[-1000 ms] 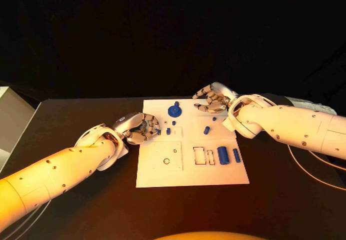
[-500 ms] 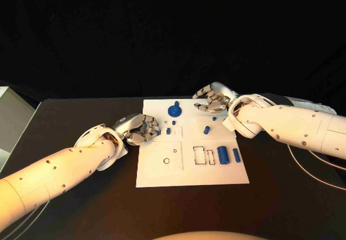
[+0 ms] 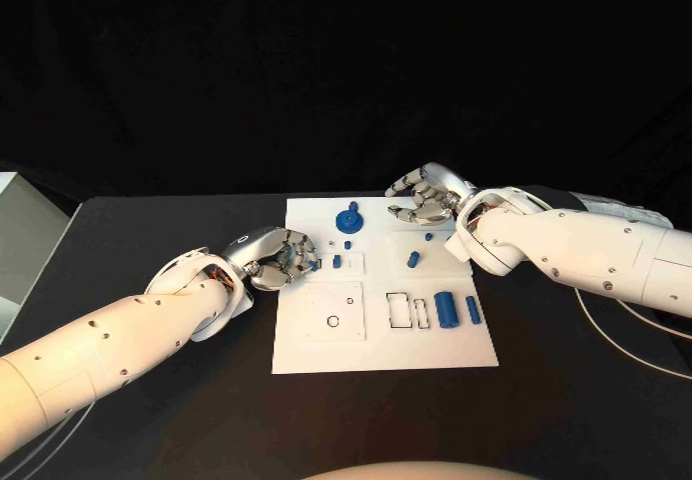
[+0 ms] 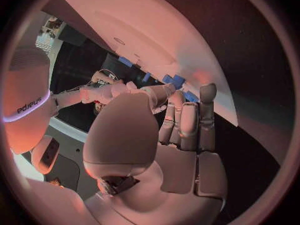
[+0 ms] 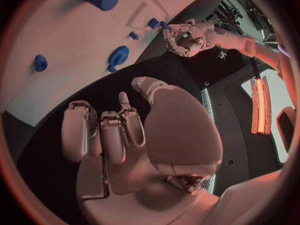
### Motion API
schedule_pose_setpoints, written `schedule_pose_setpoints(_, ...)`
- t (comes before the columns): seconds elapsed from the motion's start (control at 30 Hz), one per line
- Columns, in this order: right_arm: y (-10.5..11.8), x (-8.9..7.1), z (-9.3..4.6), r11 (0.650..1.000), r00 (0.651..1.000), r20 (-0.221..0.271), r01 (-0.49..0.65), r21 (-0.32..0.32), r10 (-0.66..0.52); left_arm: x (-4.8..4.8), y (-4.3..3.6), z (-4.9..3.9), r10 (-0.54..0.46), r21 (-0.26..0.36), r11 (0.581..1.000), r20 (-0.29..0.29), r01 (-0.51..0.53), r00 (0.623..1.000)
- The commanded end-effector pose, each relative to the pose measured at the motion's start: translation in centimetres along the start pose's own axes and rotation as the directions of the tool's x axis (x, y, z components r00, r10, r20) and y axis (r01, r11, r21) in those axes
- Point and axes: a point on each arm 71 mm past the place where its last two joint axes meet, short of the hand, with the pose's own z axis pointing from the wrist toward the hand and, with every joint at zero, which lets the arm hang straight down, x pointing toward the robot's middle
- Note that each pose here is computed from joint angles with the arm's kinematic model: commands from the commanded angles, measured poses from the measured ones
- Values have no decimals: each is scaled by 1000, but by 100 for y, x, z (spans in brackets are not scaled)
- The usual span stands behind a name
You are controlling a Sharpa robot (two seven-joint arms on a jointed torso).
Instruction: Assemble the parts on the task board
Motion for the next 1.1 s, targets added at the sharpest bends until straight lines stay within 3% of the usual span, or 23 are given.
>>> schedule_pose_setpoints(0.03,11,5,-1,1000,1000,-1,1,-13,-1,16,-13,-1,1,9,1000,-17,-1,1000)
schedule_pose_setpoints(1.1,2,-1,-4,1000,1000,0,2,-11,-2,-8,-3,-35,1,12,1000,2,-1,1000)
